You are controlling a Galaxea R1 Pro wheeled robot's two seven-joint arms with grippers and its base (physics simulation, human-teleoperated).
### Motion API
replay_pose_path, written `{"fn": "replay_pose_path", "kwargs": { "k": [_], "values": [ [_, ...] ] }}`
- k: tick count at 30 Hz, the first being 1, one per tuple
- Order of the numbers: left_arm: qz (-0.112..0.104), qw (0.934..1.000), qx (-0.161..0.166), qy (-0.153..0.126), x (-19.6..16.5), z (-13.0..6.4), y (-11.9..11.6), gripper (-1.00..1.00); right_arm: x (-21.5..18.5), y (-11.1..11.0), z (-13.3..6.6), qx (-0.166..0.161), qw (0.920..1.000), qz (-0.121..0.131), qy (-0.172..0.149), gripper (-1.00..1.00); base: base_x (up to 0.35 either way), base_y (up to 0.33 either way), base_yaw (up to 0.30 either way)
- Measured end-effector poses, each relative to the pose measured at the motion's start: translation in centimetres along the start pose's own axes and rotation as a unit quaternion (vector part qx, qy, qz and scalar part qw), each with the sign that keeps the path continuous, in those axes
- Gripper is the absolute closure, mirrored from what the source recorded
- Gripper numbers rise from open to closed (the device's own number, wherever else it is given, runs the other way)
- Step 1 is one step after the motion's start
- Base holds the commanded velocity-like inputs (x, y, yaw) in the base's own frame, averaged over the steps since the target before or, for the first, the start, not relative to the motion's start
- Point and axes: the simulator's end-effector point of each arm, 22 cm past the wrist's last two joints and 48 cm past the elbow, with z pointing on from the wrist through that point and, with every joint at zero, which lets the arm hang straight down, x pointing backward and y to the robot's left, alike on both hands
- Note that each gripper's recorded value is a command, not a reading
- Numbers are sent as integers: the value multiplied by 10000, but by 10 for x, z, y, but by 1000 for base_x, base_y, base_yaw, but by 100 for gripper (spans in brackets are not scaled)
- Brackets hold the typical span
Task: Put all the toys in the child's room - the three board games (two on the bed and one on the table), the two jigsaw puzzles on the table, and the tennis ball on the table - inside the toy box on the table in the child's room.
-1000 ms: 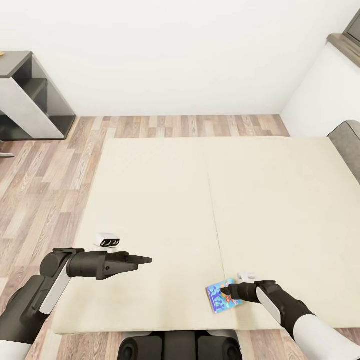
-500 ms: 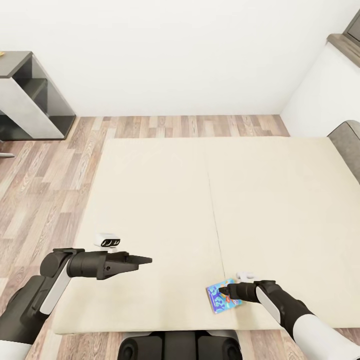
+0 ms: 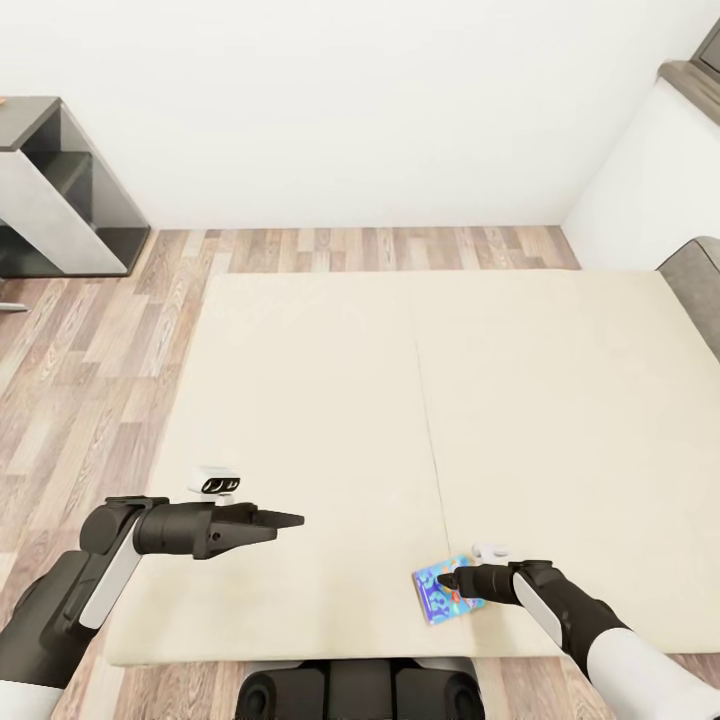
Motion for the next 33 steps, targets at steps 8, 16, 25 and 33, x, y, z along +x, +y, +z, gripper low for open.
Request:
{"fn": "replay_pose_path", "kwargs": {
  "k": [8,16,25,33],
  "values": [
    [-50,10000,-2,-10,2,-1,4,-100,4,-3,2,-15,10000,12,49,-100,0,0,0],
    [-105,9999,-5,-16,4,-1,9,-100,-2,-3,2,-36,10000,-30,-8,-100,0,0,0],
    [-130,9999,-8,-16,3,-1,11,-100,11,-11,6,54,9999,44,119,-100,0,0,0],
    [-133,9999,-7,-13,4,-1,11,-100,11,-11,6,55,9999,45,120,-100,0,0,0]
  ]
}}
